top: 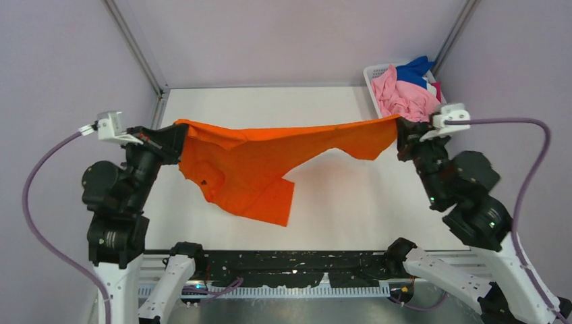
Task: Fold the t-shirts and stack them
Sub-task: Flatten out the tshirt
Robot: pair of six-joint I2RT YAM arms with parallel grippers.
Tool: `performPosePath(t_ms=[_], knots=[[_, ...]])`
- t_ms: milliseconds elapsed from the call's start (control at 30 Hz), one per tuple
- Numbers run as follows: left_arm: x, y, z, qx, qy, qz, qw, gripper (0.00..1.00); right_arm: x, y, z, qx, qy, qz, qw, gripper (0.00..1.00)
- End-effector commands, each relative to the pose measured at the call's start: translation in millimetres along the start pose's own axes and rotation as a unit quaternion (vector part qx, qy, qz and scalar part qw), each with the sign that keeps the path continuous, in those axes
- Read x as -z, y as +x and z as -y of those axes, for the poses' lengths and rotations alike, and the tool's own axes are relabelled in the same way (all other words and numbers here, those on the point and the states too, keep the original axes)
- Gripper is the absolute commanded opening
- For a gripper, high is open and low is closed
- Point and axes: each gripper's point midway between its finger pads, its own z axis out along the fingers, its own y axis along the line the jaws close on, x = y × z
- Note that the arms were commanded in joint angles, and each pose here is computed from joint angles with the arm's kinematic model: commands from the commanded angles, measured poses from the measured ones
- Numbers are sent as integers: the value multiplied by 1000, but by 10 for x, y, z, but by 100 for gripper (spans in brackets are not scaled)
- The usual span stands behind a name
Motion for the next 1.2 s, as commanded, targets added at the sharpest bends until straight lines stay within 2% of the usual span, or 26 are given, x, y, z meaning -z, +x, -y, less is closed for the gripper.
performPosePath(t_ms=[0, 167, 267, 367, 567, 667, 767, 833, 933, 967, 1100, 1167], knots=[[530, -707, 565, -36, 87, 108, 990, 0, 388, -628, -117, 1, -114, 82, 990, 5], [1144, -1102, 844, -67, 120, 188, 973, 0, 887, -1040, -244, -6, -227, 142, 964, 5], [1459, -1221, 984, -80, 142, 216, 963, 0, 1194, -1273, -265, -19, -277, 180, 944, 5], [1701, -1299, 1099, -91, 159, 231, 956, 0, 1441, -1343, -350, -28, -332, 188, 924, 5], [1772, -1397, 1102, -95, 148, 247, 953, 0, 1490, -1319, -266, -56, -320, 176, 929, 5], [1540, -1362, 1036, -92, 136, 228, 960, 0, 1381, -1249, -247, -60, -299, 162, 938, 5], [1126, -1282, 820, -78, 95, 206, 971, 0, 1155, -1088, -258, -61, -267, 135, 952, 5], [763, -1189, 603, -70, 54, 185, 979, 0, 898, -956, -141, -73, -198, 115, 971, 5], [187, -901, 229, -63, -3, 139, 988, 0, 508, -719, 11, -76, -93, 80, 989, 5], [-3, -817, 96, -58, -24, 131, 989, 0, 325, -569, 98, -70, -36, 61, 995, 5], [-749, -198, -499, -42, -105, 46, 993, 0, -203, -84, 135, -13, 80, 10, 997, 7], [-1145, 191, -801, -42, -140, -12, 989, 0, -500, 197, 66, 16, 100, -23, 995, 7]])
